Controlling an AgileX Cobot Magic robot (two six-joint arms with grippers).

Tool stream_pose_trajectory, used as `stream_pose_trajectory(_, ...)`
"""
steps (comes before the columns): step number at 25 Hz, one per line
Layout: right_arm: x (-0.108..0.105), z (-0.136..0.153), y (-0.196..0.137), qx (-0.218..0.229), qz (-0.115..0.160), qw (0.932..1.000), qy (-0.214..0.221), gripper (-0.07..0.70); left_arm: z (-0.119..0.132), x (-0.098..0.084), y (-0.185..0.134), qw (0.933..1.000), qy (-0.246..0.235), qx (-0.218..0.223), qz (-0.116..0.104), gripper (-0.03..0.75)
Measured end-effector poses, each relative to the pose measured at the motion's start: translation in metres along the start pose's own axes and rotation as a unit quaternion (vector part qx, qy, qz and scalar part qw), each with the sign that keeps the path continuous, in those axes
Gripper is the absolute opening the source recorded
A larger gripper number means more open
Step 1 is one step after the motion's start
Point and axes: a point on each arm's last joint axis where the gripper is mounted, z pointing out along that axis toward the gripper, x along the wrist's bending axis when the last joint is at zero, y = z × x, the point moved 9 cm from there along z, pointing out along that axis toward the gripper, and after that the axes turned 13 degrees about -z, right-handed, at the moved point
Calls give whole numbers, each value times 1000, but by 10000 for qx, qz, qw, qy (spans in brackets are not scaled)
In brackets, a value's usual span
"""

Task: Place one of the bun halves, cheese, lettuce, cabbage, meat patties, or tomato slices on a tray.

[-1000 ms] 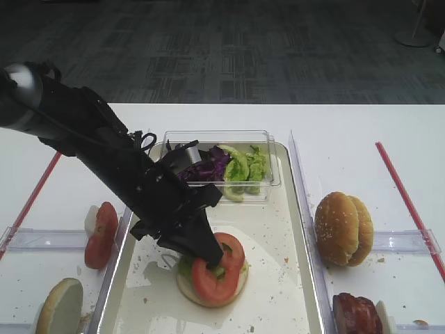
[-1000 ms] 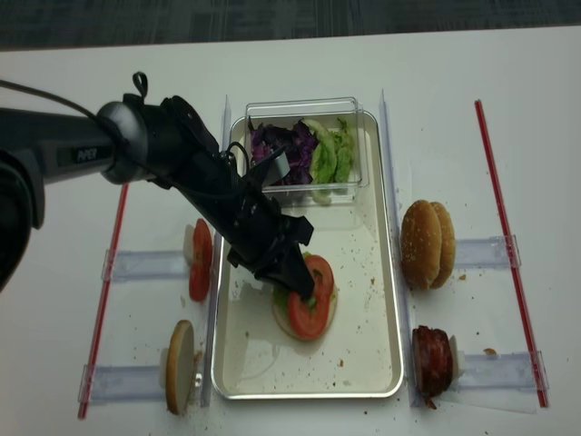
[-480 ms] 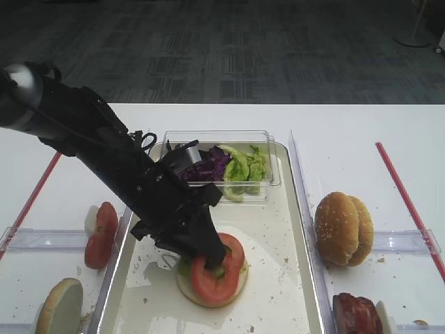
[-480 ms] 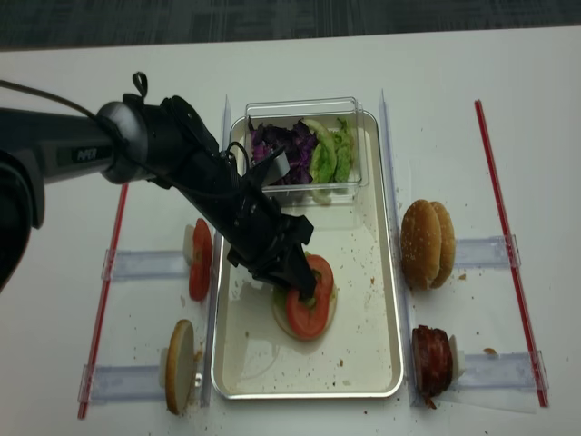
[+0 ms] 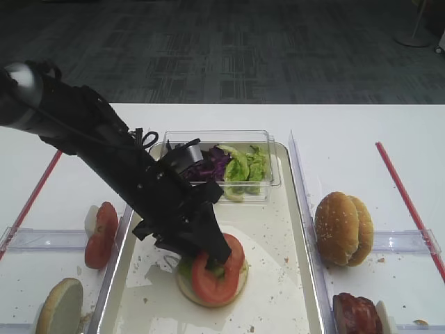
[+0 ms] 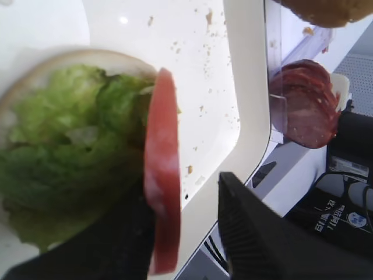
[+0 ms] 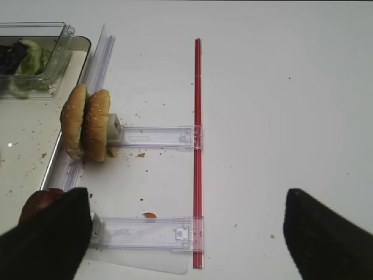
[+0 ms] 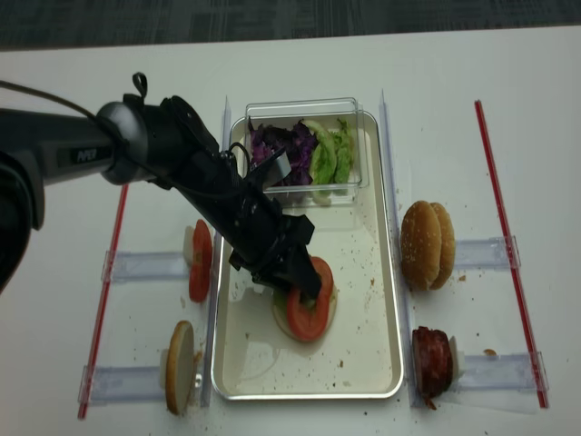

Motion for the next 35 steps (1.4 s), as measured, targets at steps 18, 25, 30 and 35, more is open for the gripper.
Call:
stream_pose_trajectory(18,0,0,0,0,0,10000,0,678,-26,-3,19,9967,742,-66,331,231)
stream_pose_trajectory(25,0,0,0,0,0,10000,0,678,-48,2,36,9885,1450,-361,224,231)
stream_pose_trajectory(30,0,0,0,0,-9,10000,0,678,-64,4,41,9810,1842,-554,236,231)
stream_pose_trajectory(35,0,0,0,0,-9,10000,0,678,-83,5,40,9706,2259,-747,372,234)
